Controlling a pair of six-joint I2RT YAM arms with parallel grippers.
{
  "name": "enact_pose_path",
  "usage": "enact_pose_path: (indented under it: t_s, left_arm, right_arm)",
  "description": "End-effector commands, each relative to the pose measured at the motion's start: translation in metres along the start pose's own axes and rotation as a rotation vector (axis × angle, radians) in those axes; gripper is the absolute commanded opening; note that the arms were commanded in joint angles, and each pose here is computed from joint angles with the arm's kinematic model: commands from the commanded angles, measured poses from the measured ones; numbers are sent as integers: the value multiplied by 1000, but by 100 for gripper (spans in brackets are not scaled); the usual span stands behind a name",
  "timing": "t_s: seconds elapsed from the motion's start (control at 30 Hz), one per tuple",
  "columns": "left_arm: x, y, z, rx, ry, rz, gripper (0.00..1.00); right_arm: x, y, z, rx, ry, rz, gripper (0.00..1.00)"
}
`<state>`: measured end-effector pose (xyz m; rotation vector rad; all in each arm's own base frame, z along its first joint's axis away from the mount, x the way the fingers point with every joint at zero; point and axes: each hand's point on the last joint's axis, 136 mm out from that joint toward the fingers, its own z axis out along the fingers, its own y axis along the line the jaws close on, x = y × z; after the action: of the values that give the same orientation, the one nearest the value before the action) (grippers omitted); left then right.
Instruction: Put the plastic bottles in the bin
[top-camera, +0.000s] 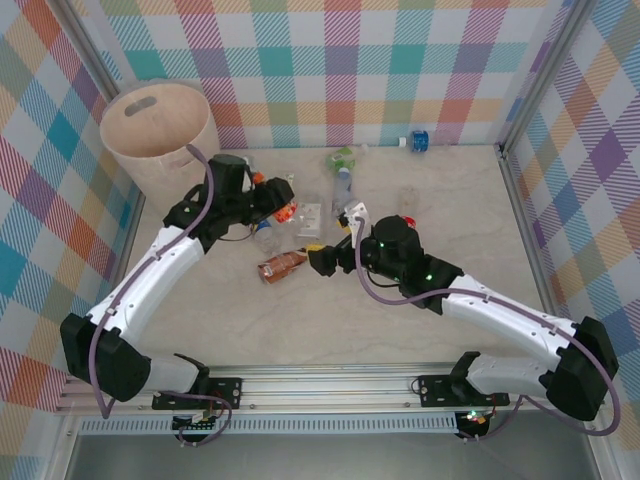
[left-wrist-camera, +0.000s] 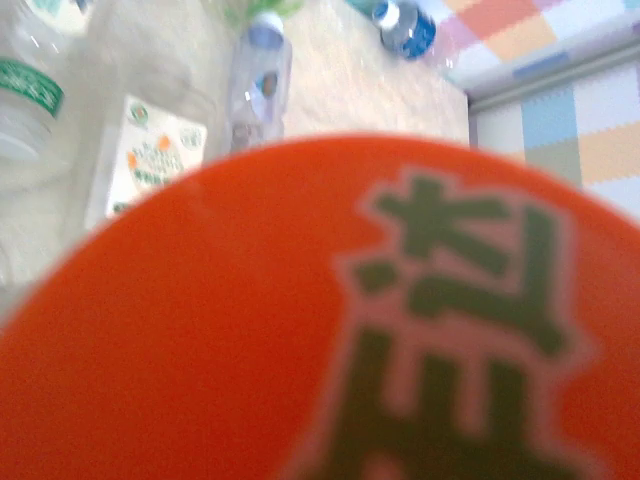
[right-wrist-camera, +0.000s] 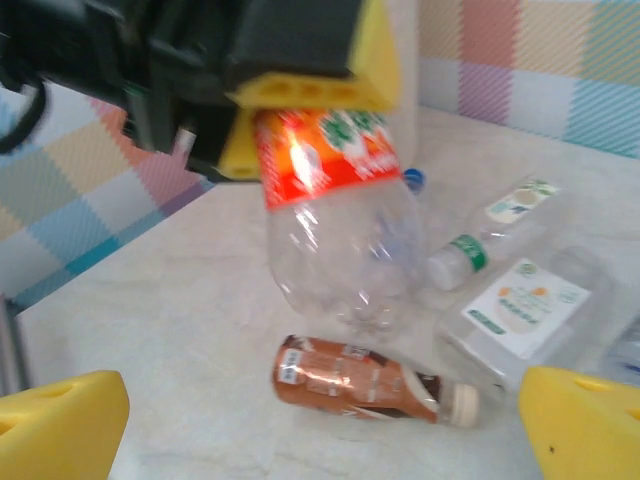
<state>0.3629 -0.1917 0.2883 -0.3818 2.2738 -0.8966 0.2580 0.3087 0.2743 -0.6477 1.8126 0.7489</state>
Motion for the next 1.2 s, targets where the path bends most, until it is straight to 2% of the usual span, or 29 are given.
enact_pose_path:
  t_s: [0.0, 0.27, 0.43, 0.57, 0.63, 0.8, 1.0, 1.07, 1.17]
  left_arm:
    - [-39, 0, -18, -43, -122, 3, 43]
    - [-114, -31, -55, -63, -379, 131, 41]
    - [-170, -28, -73, -117, -539, 127, 41]
    - [-220, -28, -90, -92, -693, 62, 40]
    - [-240, -25, -95, -127, -745, 47, 40]
    - [-281, 6, -104, -234, -860, -20, 40]
    - [-312, 45, -113, -353, -1001, -106, 41]
    - [-315, 68, -119, -423, -1051, -188, 41]
    - [-321, 94, -119, -438, -1073, -300, 42]
  right_arm:
    - [-7, -26, -11, 156, -53, 22, 100]
    - [-1, -44, -24, 251, -56, 62, 100]
    - [-1, -44, -30, 255, -56, 79, 100]
    - [3, -47, -34, 268, -54, 94, 100]
    - [5, -49, -36, 278, -51, 106, 100]
    - [9, -53, -45, 297, -54, 125, 100]
    - [14, -61, -59, 333, -82, 142, 100]
    - [15, -62, -64, 340, -90, 151, 100]
    - [17, -63, -69, 344, -97, 156, 100]
